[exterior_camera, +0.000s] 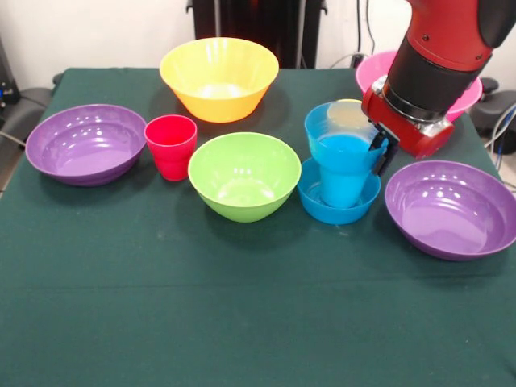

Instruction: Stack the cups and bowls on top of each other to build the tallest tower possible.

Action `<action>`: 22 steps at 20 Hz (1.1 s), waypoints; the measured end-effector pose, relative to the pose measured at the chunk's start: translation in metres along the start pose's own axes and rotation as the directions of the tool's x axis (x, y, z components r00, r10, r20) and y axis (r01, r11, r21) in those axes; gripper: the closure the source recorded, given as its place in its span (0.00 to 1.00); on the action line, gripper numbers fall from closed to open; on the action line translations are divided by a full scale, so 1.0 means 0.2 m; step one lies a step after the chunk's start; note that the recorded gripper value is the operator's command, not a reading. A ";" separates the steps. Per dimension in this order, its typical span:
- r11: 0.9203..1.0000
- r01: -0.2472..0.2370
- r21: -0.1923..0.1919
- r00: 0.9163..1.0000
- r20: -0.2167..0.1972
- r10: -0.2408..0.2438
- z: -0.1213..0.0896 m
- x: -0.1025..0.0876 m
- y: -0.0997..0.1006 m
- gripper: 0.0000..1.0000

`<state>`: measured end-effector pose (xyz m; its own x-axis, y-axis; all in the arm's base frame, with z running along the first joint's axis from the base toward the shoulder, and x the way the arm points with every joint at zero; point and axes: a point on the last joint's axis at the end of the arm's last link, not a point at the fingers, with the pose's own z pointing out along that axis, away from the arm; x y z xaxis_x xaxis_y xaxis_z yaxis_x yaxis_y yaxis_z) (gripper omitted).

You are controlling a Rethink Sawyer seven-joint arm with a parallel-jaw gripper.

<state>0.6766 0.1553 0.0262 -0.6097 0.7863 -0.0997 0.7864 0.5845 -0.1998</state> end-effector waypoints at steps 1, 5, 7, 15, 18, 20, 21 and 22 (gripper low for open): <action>1.000 0.001 -0.003 1.000 0.005 -0.001 0.00 0.00 0.00 1.00; 1.000 0.003 -0.012 1.000 0.018 -0.003 0.00 0.00 0.01 1.00; 1.000 0.003 -0.012 1.000 0.018 -0.003 0.00 0.00 0.01 1.00; 1.000 0.003 -0.012 1.000 0.018 -0.003 0.00 0.00 0.01 1.00; 1.000 0.003 -0.012 1.000 0.018 -0.003 0.00 0.00 0.01 1.00; 1.000 0.003 -0.012 1.000 0.018 -0.003 0.00 0.00 0.01 1.00; 1.000 0.003 -0.012 1.000 0.018 -0.003 0.00 0.00 0.01 1.00; 1.000 0.003 -0.012 1.000 0.018 -0.003 0.00 0.00 0.01 1.00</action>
<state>0.6787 0.1565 0.0256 -0.6139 0.7808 -0.1163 0.7855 0.5895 -0.1883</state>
